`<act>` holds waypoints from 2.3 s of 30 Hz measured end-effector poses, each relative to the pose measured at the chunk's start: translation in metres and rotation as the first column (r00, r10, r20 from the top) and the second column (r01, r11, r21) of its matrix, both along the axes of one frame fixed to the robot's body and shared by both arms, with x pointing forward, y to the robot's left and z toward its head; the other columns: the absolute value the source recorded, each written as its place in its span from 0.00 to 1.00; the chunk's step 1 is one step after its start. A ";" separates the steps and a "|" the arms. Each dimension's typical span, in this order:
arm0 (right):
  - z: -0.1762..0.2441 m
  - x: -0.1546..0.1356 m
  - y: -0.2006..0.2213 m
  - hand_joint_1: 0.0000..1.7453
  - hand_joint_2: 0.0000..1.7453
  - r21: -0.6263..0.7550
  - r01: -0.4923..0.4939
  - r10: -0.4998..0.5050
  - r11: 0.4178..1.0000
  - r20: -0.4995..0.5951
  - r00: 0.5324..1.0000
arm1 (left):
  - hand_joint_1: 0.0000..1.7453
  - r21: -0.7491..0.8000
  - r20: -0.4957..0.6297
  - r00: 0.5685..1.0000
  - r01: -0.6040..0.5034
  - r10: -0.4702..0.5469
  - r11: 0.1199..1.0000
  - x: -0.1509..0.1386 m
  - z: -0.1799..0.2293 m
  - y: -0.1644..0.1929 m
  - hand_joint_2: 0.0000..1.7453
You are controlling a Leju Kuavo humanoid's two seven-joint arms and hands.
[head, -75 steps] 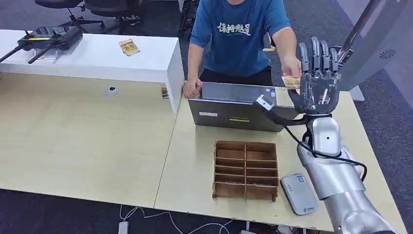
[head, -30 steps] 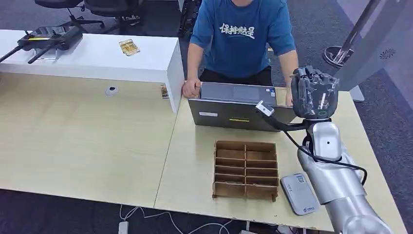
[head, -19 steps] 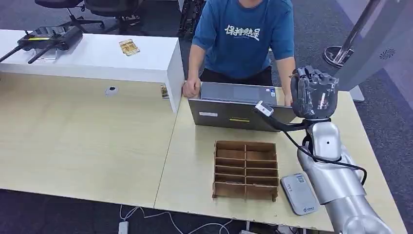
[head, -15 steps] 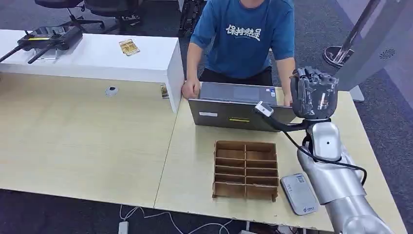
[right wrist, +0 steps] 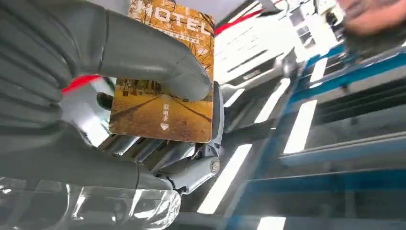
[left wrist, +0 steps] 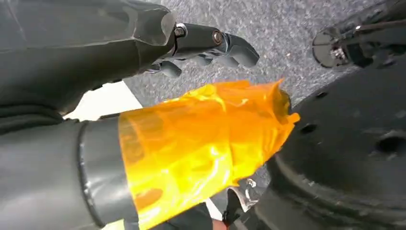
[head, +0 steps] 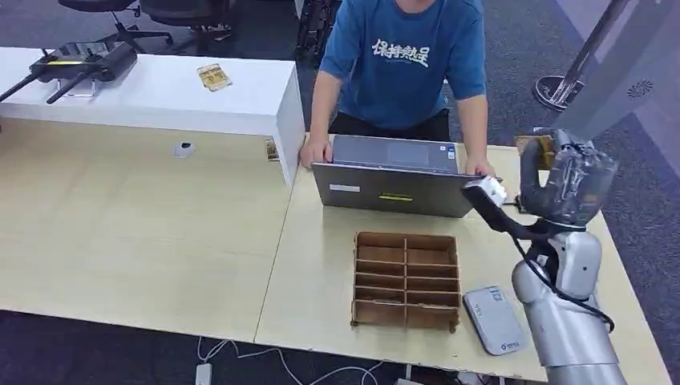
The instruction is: Pass the card to the sensor for recognition and then transmit it.
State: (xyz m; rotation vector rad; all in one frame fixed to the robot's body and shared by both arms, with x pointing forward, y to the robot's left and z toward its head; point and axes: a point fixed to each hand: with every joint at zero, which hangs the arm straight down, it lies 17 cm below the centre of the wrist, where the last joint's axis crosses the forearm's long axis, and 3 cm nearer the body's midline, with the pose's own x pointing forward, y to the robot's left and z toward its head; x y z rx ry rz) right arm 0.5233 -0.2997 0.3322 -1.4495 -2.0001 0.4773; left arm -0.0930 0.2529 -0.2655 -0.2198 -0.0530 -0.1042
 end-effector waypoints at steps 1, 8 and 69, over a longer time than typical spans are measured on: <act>0.001 -0.007 -0.010 1.00 1.00 0.004 0.010 -0.010 1.000 0.015 1.000 | 0.00 0.000 0.001 1.000 -0.006 0.006 1.000 0.000 0.000 -0.001 0.00; -0.008 -0.047 -0.046 1.00 1.00 0.026 0.064 -0.065 0.998 0.057 0.996 | 0.00 -0.005 0.005 0.999 -0.042 0.042 0.999 0.003 0.000 -0.015 0.00; -0.254 -0.091 -0.099 1.00 1.00 0.373 0.205 0.007 0.905 -0.495 0.869 | 0.00 -0.021 -0.001 0.989 -0.151 0.151 0.988 0.004 0.002 -0.035 0.00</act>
